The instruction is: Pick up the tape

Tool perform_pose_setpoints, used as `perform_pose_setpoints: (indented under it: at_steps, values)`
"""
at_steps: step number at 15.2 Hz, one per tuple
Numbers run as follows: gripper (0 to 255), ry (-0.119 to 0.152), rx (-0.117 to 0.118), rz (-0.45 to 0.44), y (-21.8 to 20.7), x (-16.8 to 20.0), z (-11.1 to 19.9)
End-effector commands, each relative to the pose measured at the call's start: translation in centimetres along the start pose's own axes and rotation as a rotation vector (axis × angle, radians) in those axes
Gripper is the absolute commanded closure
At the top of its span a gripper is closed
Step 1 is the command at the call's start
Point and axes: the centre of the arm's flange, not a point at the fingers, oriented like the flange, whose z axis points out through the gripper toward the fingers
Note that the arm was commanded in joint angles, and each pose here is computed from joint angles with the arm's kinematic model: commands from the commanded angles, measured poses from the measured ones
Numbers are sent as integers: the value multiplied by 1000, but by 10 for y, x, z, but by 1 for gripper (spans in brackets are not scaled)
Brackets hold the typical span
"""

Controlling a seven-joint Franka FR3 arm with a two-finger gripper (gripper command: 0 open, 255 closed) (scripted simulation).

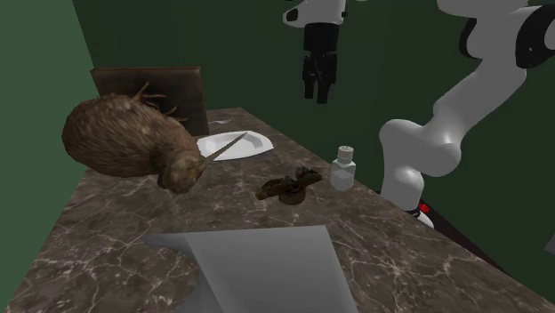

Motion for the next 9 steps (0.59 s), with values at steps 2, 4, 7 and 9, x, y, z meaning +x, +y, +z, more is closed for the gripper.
perform_pose_setpoints:
  at_steps: [2, 4, 7, 9]
  values:
    - [0, 1, 8, -4, -7, 7, 8]
    - [0, 4, 24, -12, -21, 20, 23]
    - [0, 8, 49, -24, -42, 40, 46]
    - [0, 11, 65, -32, -57, 53, 61]
